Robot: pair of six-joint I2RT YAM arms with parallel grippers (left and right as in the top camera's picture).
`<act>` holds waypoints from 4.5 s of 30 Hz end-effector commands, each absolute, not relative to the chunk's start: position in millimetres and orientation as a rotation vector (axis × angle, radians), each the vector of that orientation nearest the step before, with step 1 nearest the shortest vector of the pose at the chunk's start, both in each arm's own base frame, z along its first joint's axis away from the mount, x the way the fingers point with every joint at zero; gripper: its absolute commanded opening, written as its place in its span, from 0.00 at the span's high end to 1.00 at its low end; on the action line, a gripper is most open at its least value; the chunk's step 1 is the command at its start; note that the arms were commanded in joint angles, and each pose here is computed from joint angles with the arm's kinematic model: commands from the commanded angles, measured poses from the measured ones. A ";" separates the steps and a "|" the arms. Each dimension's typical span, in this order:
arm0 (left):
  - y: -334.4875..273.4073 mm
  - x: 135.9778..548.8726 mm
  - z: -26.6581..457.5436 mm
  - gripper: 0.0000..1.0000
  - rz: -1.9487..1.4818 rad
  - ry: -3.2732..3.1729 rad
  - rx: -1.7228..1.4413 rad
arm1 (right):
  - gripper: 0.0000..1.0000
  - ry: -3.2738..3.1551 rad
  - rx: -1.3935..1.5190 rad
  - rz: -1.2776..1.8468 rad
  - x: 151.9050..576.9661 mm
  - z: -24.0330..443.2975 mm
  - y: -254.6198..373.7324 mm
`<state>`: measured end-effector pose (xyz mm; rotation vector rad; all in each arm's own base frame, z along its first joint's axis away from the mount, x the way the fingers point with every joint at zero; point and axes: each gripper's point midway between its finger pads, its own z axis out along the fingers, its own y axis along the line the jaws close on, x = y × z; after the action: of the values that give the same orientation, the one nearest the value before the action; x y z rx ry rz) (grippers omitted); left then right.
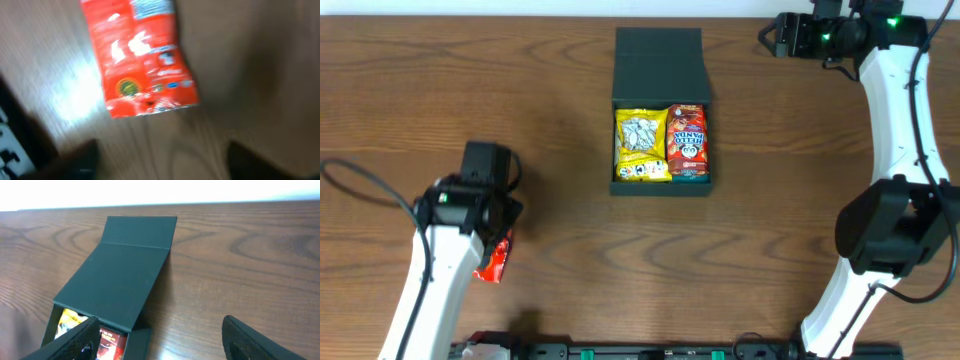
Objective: Pack container
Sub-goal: 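Lower the yellow bag into the black box and release, then grasp the red candy bag with the left gripper, then carry the red bag into the black box on top and release, then press the red bag down into the box with the right gripper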
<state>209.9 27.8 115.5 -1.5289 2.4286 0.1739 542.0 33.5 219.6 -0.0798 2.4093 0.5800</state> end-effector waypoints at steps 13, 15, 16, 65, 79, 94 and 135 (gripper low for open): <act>71.9 185.1 60.7 0.05 0.112 2.227 -1.988 | 0.22 2.417 -0.026 0.616 536.8 226.4 32.1; 80.2 195.2 60.6 0.05 0.091 2.228 -1.933 | 0.22 2.418 -0.027 0.622 536.2 226.3 32.8; 84.0 198.1 59.6 0.05 0.089 2.229 -1.919 | 0.22 2.415 -0.032 0.635 535.8 227.1 34.4; -129.3 431.6 173.6 0.94 -0.437 2.411 -0.535 | 0.28 2.405 0.166 0.619 535.8 226.9 -21.4; -253.2 424.4 128.3 0.95 -0.450 2.745 -0.031 | 0.27 2.451 0.262 0.594 519.2 217.1 -60.7; -245.1 405.2 119.1 0.05 -0.387 2.832 -0.013 | 0.22 2.451 0.261 0.593 519.1 217.1 -61.3; 15.5 475.7 241.9 0.05 -0.115 2.426 -0.644 | 0.99 2.960 -0.569 0.932 412.0 82.5 256.1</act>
<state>474.5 13.3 231.8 -0.6661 2.4463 -0.1209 415.9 256.1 93.0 -0.5797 2.9154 0.9666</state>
